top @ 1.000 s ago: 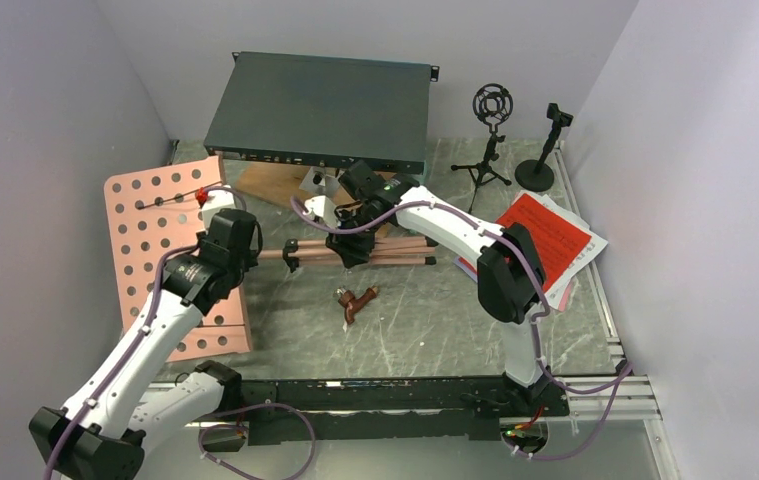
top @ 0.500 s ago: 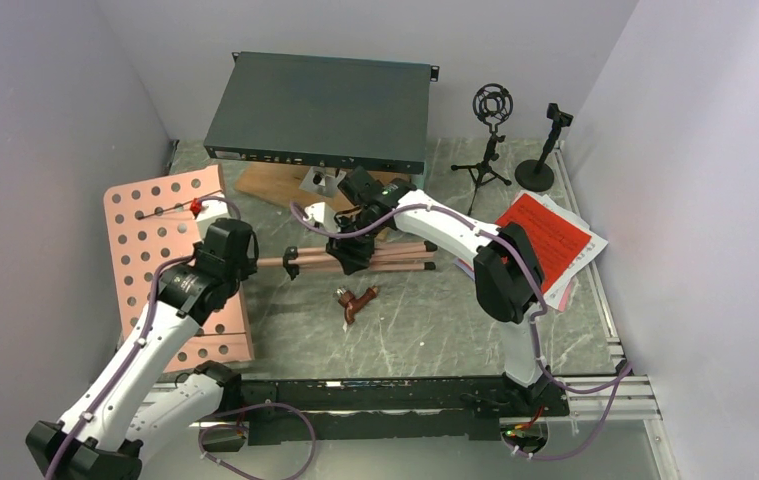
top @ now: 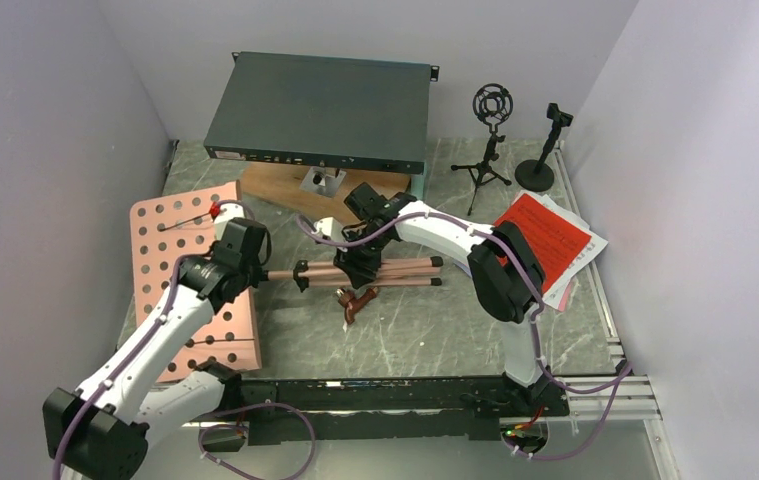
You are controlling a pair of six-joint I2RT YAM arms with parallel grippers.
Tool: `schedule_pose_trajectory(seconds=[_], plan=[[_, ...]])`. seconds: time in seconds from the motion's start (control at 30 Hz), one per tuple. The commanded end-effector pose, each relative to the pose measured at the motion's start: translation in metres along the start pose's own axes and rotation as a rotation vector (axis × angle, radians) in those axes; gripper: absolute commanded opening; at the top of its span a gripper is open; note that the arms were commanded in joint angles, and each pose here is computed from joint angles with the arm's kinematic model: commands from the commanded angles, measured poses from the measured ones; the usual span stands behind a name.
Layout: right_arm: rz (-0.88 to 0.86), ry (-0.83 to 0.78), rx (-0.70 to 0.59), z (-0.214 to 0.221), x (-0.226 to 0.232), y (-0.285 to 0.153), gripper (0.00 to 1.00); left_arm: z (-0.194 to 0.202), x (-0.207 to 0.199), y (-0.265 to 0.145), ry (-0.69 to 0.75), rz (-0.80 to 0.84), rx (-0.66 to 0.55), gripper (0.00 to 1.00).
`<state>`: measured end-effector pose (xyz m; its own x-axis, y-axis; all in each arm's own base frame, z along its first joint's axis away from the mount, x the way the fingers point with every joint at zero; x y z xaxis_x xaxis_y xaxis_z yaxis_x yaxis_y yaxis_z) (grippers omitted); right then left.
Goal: Pack up the instrument practice props
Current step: Place the music stand at the center of the board.
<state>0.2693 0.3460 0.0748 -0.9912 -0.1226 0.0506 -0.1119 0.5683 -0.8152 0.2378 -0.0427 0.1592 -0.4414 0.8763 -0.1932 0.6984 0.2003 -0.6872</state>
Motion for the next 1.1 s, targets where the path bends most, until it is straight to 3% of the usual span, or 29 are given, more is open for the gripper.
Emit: schedule_pose_trajectory(seconds=[0.0, 0.27, 0.4, 0.73, 0.87, 1.07], plan=[[0.178, 0.038, -0.048, -0.014, -0.027, -0.021, 0.09, -0.041, -0.051, -0.004, -0.128, 0.181, -0.118, 0.00], [0.222, 0.079, -0.032, 0.000, -0.040, -0.025, 0.11, -0.039, -0.068, 0.011, -0.107, 0.194, -0.088, 0.00], [0.232, 0.092, -0.009, 0.008, -0.043, -0.021, 0.16, -0.036, -0.072, 0.017, -0.102, 0.193, -0.075, 0.12], [0.284, 0.110, 0.024, 0.019, -0.051, -0.024, 0.41, -0.035, -0.077, 0.017, -0.093, 0.217, -0.059, 0.27], [0.304, 0.109, 0.021, 0.021, -0.052, -0.029, 0.59, -0.036, -0.076, 0.006, -0.097, 0.250, -0.058, 0.32], [0.340, 0.094, -0.012, 0.019, -0.048, -0.048, 0.79, -0.032, -0.074, -0.018, -0.075, 0.343, -0.046, 0.52]])
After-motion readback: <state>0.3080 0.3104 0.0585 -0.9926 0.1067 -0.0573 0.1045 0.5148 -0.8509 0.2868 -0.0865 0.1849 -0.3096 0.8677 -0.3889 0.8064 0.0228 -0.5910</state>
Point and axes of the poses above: each gripper's point midway between its finger pads, its own y axis out along the fingers, its own x axis along the line the jaws close on, z = x × y, the point moved 1 cm from there along -y, back along the fingers, and after that the axes turned 12 degrees about -y, right-handed, at the moved point
